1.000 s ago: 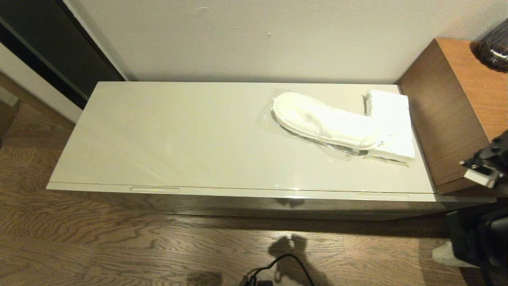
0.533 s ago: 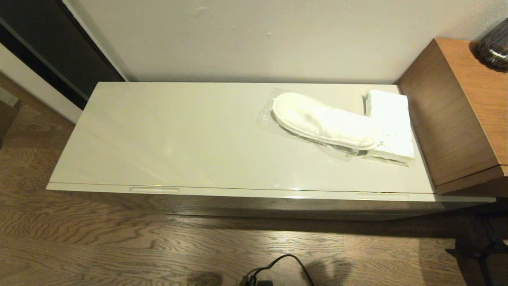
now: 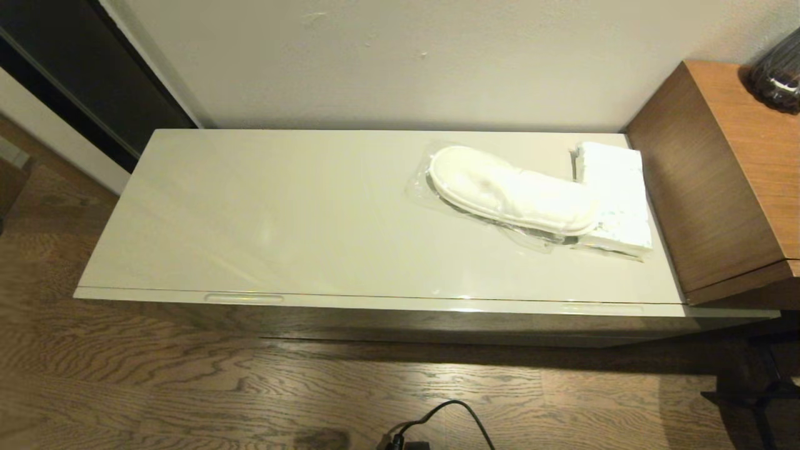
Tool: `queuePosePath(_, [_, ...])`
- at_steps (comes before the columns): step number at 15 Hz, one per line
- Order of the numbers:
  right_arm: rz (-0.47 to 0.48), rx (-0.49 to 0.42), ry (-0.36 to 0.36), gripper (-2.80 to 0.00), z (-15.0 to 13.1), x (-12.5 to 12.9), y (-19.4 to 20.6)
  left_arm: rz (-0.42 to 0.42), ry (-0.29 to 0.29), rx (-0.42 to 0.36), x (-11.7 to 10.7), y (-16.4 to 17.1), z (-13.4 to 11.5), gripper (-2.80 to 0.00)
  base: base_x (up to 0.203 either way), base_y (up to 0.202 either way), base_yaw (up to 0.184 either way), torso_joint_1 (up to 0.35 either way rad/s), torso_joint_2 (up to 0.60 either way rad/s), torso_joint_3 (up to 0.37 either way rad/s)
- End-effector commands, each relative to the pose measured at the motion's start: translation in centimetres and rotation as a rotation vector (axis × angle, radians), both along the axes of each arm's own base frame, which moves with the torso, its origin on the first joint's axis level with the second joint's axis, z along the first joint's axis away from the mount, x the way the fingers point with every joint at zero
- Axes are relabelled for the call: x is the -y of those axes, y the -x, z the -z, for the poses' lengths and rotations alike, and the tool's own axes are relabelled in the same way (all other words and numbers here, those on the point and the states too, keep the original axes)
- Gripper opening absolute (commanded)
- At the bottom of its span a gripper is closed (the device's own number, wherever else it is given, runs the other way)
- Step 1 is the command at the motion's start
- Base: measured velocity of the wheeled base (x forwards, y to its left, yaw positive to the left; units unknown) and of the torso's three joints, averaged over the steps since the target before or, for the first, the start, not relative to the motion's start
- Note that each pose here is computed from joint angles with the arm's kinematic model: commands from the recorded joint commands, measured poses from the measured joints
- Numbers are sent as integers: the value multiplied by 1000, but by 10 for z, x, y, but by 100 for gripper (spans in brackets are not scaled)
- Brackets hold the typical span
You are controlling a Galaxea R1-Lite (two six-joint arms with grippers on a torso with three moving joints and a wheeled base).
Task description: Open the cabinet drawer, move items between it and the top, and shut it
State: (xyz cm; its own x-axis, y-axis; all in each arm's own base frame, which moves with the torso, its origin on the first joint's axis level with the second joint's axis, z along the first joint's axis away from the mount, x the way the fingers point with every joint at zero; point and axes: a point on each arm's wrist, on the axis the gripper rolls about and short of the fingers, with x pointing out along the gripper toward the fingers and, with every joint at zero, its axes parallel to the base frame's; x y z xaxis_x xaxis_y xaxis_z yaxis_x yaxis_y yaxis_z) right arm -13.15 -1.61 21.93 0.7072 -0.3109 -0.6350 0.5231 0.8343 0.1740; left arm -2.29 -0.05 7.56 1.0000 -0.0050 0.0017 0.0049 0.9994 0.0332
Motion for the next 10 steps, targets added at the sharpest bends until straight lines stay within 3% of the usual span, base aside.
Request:
queuePosePath(1, [-51,-12,49,-280,42,-4,12,-1,-1,-2,0,0,0,-280,0,0,0,0,0,0])
queuePosePath(3, [-91,153,109,-280,48,-7,-1,0,-1,-2,0,0,0,-280,0,0,0,0,0,0])
queuePosePath(7, [-197,473,333,-280,76,-10,-47,0,-1,-1,0,0,0,-280,0,0,0,0,0,0])
queuePosePath(10, [-326,581,388,-280,102,-13,-84,0,-1,-1,0,0,0,-280,0,0,0,0,0,0])
